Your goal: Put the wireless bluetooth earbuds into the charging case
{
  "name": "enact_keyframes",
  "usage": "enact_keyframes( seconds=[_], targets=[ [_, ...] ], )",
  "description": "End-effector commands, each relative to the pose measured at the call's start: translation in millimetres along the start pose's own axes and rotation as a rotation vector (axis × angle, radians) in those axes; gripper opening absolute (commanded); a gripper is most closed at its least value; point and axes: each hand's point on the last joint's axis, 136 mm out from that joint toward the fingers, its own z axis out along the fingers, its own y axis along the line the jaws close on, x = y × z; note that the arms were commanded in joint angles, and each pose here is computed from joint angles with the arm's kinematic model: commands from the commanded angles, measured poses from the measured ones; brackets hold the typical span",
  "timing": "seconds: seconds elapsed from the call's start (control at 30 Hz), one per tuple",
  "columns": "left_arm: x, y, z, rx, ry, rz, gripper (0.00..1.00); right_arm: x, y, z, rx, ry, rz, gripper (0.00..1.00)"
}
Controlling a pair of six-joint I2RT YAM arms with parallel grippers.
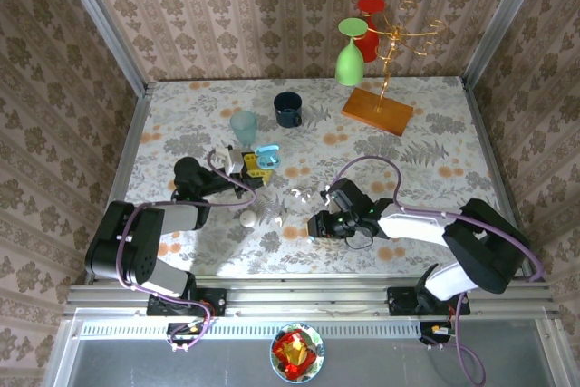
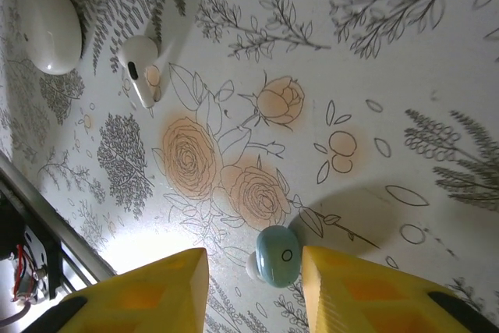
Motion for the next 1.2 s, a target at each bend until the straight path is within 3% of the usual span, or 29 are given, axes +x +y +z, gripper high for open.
enact_keyframes(
  seconds=[0.0, 0.5, 0.83, 1.17],
  targets=[
    [-8.9, -5.5, -2.5, 0.016, -0.020, 0.064, 0.24, 10.0, 2.4, 9.3, -0.055, 0.051, 0.057, 0.38],
    [-7.8, -5.7, -3.1, 0.015, -0.018, 0.063, 0.24, 16.7, -3.1, 22.7, -0.058, 0.092, 0.088, 0.35],
    [-7.4, -5.8, -2.9, 0.013, -0.018, 0.066, 0.24, 18.0, -14.4, 25.2, 0.006, 0.103, 0.106, 0.22],
    [-1.7, -7.4, 5.9, -0.005, -0.013, 0.098, 0.24, -17.4, 0.7, -11.0, 0.106, -0.020, -0.045, 0.21]
  ],
)
